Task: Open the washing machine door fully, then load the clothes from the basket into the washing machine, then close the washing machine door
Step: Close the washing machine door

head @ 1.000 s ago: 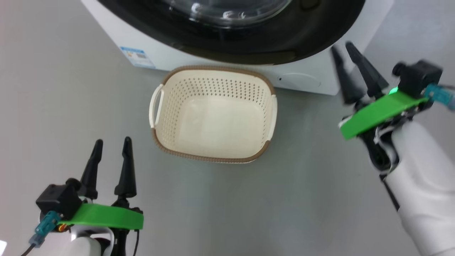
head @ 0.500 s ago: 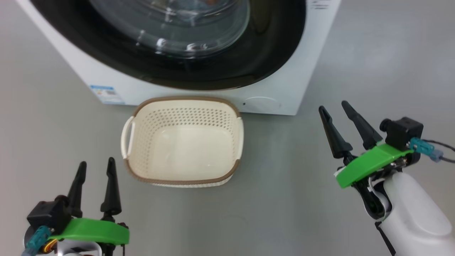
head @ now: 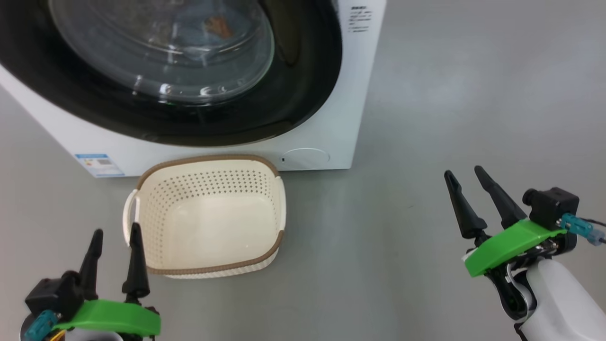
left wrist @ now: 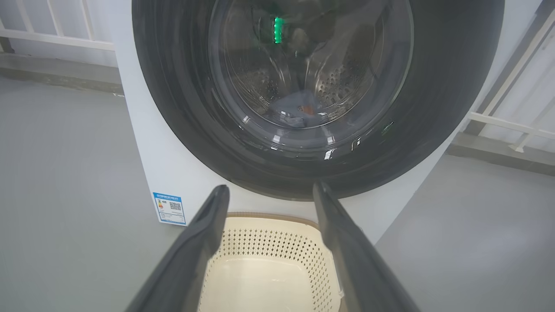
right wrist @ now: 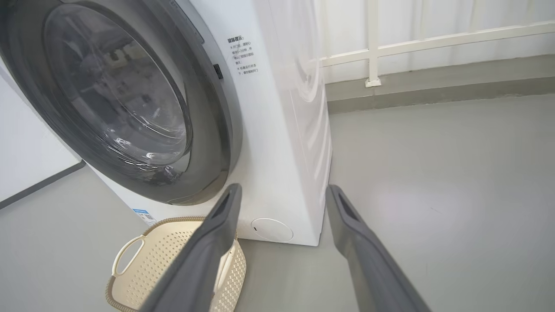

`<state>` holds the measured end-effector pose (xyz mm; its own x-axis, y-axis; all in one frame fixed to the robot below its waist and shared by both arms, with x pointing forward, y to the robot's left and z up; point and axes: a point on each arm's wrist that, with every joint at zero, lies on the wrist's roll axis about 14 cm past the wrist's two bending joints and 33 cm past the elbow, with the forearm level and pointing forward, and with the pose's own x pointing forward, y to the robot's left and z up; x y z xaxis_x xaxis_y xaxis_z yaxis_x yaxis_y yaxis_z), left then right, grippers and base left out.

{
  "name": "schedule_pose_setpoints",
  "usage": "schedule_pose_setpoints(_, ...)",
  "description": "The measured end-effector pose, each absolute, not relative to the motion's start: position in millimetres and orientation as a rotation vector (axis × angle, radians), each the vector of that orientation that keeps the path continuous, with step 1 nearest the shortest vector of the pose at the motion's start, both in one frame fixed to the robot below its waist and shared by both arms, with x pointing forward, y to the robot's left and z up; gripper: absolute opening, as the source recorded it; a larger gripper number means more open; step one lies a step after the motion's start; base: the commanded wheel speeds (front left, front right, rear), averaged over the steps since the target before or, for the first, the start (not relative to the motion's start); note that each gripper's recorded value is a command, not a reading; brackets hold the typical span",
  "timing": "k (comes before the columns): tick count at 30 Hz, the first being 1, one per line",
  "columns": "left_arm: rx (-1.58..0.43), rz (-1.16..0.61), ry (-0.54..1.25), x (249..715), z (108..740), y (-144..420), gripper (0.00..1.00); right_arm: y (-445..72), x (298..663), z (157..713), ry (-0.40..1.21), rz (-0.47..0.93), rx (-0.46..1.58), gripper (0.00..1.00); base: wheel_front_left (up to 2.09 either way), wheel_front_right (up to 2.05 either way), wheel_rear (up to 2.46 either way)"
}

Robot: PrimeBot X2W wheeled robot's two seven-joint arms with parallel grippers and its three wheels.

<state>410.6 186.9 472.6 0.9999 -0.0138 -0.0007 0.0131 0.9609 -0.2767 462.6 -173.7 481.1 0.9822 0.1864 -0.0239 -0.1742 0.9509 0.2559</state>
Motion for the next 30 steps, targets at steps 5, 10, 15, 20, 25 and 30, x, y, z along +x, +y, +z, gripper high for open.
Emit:
schedule_pose_setpoints(5, -0.283, -0.035, 0.013, 411.8, 470.3, 180.5, 1.0, -189.4, 448.4, 479.1, 0.053, 0.144, 0.249, 1.0, 0.0, 0.0, 0.0)
schedule_pose_setpoints(10, -0.277, -0.053, 0.013, 412.4, 471.4, 176.7, 1.0, -202.4, 436.5, 477.2, 0.059, 0.113, 0.239, 1.0, 0.0, 0.0, 0.0)
schedule_pose_setpoints(15, -0.273, -0.058, 0.01, 410.9, 473.2, 175.8, 1.0, -214.1, 422.2, 472.1, 0.071, 0.079, 0.239, 1.0, 0.0, 0.0, 0.0)
schedule_pose_setpoints(20, -0.271, -0.056, 0.023, 404.1, 469.6, 176.8, 1.0, -225.8, 407.8, 466.8, 0.082, 0.041, 0.245, 1.0, 0.0, 0.0, 0.0)
schedule_pose_setpoints(25, -0.266, -0.053, 0.032, 402.8, 466.5, 178.2, 1.0, -232.4, 402.9, 466.6, 0.079, 0.02, 0.249, 1.0, 0.0, 0.0, 0.0)
schedule_pose_setpoints(30, -0.267, -0.048, 0.027, 403.2, 468.0, 179.8, 1.0, -235.0, 403.3, 468.7, 0.071, 0.012, 0.251, 1.0, 0.0, 0.0, 0.0)
